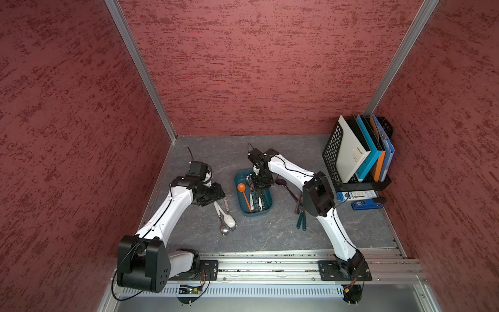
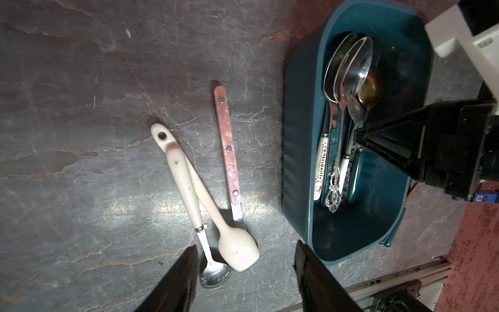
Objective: Put the spoon into the storage box
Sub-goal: Place the spoon in the storage box, then pick up the spoon from the center of the board.
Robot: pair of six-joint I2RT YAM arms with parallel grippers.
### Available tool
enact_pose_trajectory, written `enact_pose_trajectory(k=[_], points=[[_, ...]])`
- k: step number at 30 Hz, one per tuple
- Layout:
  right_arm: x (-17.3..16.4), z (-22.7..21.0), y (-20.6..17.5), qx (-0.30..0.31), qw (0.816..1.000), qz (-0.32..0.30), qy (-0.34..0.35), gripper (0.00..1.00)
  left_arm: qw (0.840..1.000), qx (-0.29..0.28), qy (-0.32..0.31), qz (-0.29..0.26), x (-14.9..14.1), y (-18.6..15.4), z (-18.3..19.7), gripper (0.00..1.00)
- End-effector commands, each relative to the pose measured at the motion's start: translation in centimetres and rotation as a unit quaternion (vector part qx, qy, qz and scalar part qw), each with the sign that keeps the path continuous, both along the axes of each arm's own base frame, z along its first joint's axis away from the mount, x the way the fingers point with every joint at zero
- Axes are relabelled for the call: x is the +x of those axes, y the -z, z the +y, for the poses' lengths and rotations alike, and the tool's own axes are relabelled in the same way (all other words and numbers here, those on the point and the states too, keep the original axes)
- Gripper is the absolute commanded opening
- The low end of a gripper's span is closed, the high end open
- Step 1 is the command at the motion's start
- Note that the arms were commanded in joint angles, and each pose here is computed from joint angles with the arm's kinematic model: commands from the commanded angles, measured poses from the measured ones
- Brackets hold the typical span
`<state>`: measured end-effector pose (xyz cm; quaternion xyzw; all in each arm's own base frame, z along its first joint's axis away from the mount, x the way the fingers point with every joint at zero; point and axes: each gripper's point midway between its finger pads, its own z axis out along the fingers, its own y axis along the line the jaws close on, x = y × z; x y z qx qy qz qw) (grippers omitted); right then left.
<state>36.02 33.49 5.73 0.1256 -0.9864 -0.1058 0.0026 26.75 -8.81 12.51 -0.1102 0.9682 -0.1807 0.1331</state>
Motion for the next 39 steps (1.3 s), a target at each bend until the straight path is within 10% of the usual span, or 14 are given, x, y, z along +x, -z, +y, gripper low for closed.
enact_pose_trajectory(k=[1,20,39], points=[[0.0,-1.0,-5.2,0.008,0.999,-0.047,-0.002,0.3,0.999,0.041,0.023,-0.011,0.6,-0.7,0.0,0.61],[-1.7,-15.7,-5.6,-0.022,0.994,-0.06,0.09,0.23,0.98,0.061,0.185,-0.024,2.6,-0.7,-9.3,0.62],[-0.4,-21.3,0.9,-0.019,0.991,-0.02,0.133,0.19,0.985,0.058,0.164,0.004,2.1,0.6,-9.9,0.62]])
